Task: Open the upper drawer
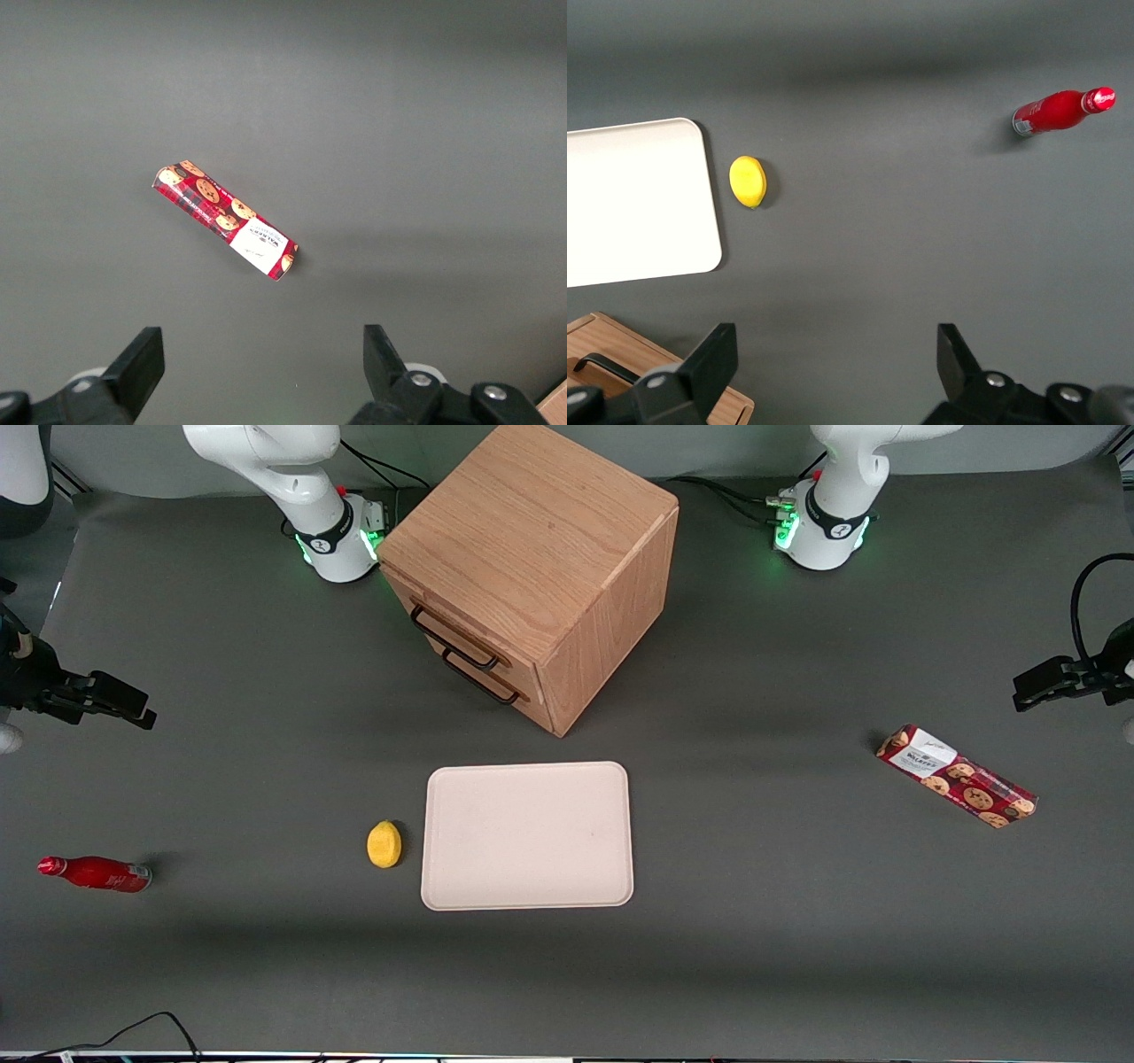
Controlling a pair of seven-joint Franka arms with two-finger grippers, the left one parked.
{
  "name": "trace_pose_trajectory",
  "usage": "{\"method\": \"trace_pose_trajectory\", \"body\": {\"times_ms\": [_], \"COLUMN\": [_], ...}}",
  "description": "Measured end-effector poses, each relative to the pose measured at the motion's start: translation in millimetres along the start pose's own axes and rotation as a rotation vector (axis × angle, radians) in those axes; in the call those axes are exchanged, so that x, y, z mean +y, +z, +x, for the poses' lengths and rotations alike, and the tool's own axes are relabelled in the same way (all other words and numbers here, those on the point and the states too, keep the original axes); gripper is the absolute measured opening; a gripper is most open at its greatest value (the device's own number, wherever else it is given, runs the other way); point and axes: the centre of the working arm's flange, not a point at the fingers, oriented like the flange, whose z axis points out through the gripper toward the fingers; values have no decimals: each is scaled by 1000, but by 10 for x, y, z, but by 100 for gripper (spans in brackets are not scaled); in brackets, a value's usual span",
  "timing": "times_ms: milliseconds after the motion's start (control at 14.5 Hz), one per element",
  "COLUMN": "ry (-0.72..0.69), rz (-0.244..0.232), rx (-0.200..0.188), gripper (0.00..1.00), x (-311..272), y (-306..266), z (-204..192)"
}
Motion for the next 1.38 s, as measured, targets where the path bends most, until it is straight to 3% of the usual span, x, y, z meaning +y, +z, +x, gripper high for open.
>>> {"method": "trace_pose_trajectory", "body": {"times_ms": [481, 894, 1169, 1375], "ry": [4, -17, -226, -401], "rz": [0, -3, 2, 72], "rx": [-3, -34, -112, -161], "gripper": [100, 100, 100, 100], "x": [20, -44, -242, -430], "y": [9, 42, 102, 134], "z": [6, -28, -140, -231]}}
